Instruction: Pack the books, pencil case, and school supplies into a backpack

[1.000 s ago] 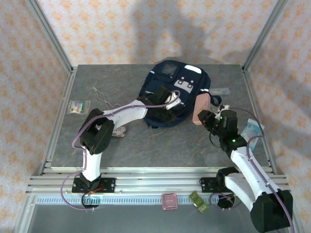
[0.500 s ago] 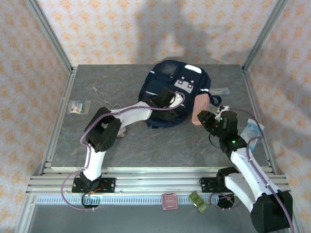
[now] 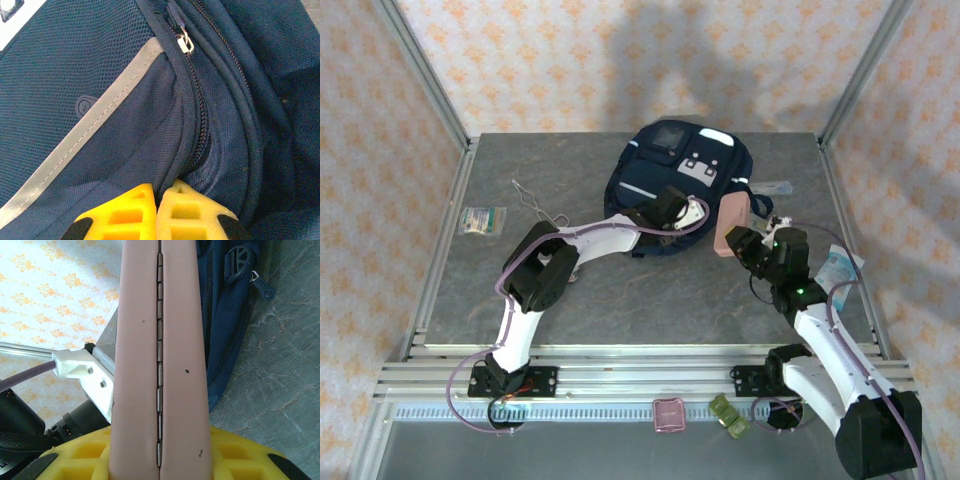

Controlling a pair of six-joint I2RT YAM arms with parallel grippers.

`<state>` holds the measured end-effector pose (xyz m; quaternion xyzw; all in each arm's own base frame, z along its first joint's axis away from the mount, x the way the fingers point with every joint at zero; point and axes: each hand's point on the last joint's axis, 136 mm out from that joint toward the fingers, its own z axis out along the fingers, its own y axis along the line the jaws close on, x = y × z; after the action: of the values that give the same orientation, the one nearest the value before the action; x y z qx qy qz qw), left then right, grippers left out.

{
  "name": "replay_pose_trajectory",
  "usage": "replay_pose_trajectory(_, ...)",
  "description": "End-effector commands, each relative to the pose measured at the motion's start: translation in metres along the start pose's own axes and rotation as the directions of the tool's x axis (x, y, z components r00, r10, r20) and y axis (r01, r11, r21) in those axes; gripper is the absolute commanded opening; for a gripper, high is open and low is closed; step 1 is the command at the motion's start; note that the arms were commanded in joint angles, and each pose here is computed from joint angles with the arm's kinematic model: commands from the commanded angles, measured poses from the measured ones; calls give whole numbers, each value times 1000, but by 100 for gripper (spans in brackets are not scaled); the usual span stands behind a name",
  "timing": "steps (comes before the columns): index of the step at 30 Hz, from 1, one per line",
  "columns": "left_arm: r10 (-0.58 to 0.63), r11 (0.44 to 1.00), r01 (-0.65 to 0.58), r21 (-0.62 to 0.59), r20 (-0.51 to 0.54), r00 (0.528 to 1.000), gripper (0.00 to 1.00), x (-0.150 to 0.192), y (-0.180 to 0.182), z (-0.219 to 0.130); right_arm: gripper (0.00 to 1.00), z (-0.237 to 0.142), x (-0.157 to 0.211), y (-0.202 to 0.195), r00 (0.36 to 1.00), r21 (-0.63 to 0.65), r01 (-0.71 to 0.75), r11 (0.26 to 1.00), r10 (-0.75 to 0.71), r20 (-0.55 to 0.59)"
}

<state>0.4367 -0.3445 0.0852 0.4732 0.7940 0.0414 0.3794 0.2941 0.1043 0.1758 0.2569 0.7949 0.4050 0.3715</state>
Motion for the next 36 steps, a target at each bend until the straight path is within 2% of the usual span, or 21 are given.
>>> replay_pose_trajectory(1,-93,985,104,-136,83,992,0,-32,51,-20,17,0,-4,11,1000,-61,21,998,-20,19)
replay_pose_trajectory(5,-158,968,183,-171,149,976,0,-57,79,-49,16,3,2,7,1000,-67,21,998,-22,-5)
replay_pose_trajectory(11,-242,937,296,-188,262,934,0,-91,114,-96,15,10,26,15,990,-148,45,988,-64,-122)
replay_pose_trajectory(18,-290,916,356,-184,309,906,0,-108,127,-115,15,32,53,39,969,-235,42,971,-97,-225)
replay_pose_trajectory(21,-306,913,370,-171,311,900,0,-112,128,-117,14,45,46,56,973,-284,-4,959,-61,-221)
replay_pose_trajectory(26,-343,908,402,-121,338,876,0,-114,122,-125,13,76,31,67,979,-278,-16,961,-41,-198)
replay_pose_trajectory(27,-351,903,413,-116,351,868,6,-114,123,-134,13,78,28,69,981,-282,-26,959,-30,-193)
replay_pose_trajectory(29,-359,905,413,-103,338,870,41,-101,115,-136,13,82,25,70,984,-287,-43,957,-10,-181)
replay_pose_trajectory(31,-355,906,410,-106,337,872,60,-82,108,-138,13,81,21,70,987,-285,-46,957,0,-158)
replay_pose_trajectory(32,-341,912,395,-107,338,877,67,-69,102,-138,13,80,19,71,989,-286,-41,957,-1,-148)
replay_pose_trajectory(36,-283,942,324,-90,309,908,80,-23,80,-126,13,79,16,73,991,-285,-32,958,-7,-137)
